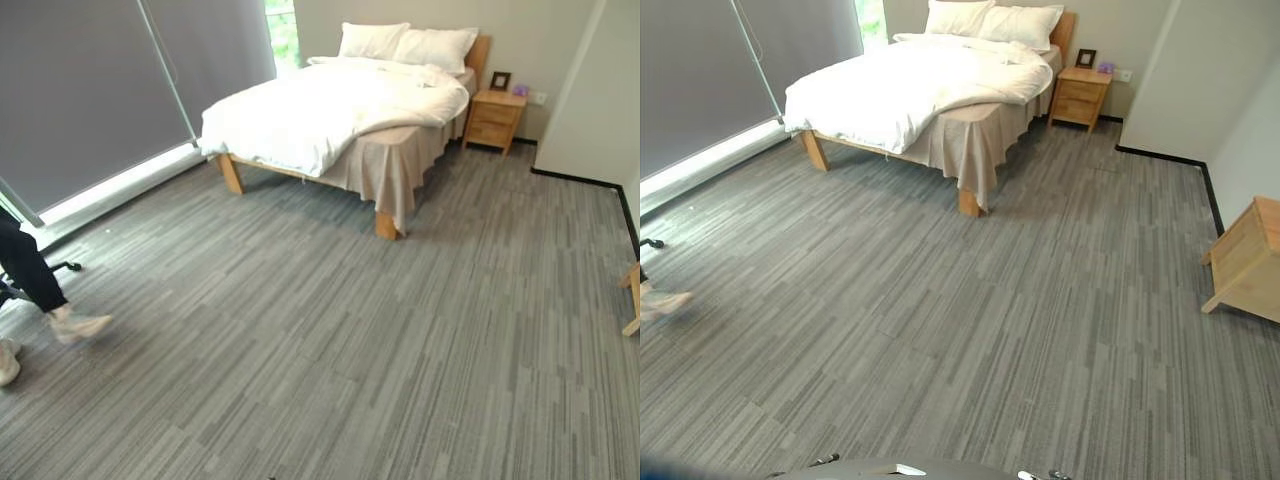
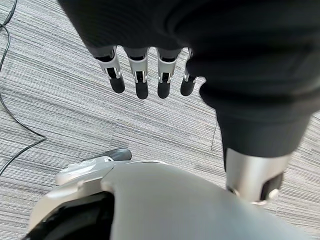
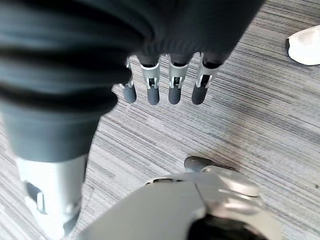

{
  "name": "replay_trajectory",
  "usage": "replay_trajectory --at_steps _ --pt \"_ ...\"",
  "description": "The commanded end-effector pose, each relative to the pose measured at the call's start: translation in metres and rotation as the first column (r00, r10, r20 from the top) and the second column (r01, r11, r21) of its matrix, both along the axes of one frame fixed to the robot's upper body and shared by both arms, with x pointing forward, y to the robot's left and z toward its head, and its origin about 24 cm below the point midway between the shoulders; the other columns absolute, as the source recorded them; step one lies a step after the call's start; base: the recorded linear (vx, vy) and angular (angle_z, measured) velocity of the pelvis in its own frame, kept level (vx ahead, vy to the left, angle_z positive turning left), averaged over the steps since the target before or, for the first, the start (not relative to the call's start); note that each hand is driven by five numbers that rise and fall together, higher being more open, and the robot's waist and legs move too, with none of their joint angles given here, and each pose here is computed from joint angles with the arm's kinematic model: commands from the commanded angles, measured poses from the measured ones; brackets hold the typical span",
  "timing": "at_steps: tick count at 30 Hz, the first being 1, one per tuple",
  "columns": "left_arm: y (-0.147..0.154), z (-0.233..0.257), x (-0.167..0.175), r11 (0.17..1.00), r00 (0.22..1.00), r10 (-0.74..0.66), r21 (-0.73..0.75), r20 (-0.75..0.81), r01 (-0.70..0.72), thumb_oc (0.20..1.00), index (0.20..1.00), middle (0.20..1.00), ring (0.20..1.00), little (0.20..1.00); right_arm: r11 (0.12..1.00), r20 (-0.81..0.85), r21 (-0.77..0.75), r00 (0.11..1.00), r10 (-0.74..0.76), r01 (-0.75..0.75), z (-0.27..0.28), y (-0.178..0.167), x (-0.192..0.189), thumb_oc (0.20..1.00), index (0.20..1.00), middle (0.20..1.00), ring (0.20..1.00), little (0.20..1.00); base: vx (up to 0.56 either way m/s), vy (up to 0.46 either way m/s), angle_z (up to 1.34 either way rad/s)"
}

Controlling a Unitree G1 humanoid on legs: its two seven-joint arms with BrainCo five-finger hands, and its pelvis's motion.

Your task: Making the bed.

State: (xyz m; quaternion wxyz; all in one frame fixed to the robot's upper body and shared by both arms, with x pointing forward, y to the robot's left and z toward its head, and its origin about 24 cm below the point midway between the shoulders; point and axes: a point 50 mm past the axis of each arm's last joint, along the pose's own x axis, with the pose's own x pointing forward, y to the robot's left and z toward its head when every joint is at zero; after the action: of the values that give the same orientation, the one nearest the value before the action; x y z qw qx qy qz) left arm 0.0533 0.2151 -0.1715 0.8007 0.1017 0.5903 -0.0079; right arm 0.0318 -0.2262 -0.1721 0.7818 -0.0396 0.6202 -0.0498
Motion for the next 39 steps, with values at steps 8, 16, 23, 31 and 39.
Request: replay_trajectory --at_steps 8,16,23,31,39 --pt "-0.010 0.016 0.076 0.975 0.955 -0.220 0.044 0.201 0.216 1.000 1.000 1.000 1.000 1.000 0.982 0.198 -0.002 0.962 -0.187 0.191 0.013 -0.028 0.043 1.000 1.000 1.000 1.000 1.000 0.02 0.012 0.00" --pt "0.004 0.069 0.160 0.990 0.813 -0.141 0.073 0.565 0.121 1.000 1.000 1.000 1.000 1.000 0.993 0.590 -0.012 0.802 -0.091 0.121 0.063 -0.044 0.132 1.000 1.000 1.000 1.000 1.000 0.01 0.024 -0.05" --pt "0.007 0.107 0.174 0.999 0.645 0.023 -0.043 0.764 0.015 1.000 1.000 1.000 1.000 1.000 0.998 0.768 -0.015 0.640 -0.030 0.064 0.101 -0.036 0.150 1.000 1.000 1.000 1.000 1.000 0.03 0.021 0.03" --pt "0.004 0.107 0.168 0.997 0.629 0.069 -0.067 0.774 -0.028 1.000 1.000 1.000 1.000 1.000 1.000 0.812 -0.002 0.583 -0.014 0.027 0.110 -0.018 0.157 1.000 1.000 1.000 1.000 1.000 0.06 0.029 -0.01" --pt "0.006 0.138 0.187 0.993 0.499 0.115 -0.102 0.859 -0.052 1.000 1.000 1.000 1.000 1.000 0.999 0.877 0.023 0.480 0.002 -0.047 0.135 -0.001 0.182 1.000 1.000 1.000 1.000 1.000 0.10 0.053 -0.05"
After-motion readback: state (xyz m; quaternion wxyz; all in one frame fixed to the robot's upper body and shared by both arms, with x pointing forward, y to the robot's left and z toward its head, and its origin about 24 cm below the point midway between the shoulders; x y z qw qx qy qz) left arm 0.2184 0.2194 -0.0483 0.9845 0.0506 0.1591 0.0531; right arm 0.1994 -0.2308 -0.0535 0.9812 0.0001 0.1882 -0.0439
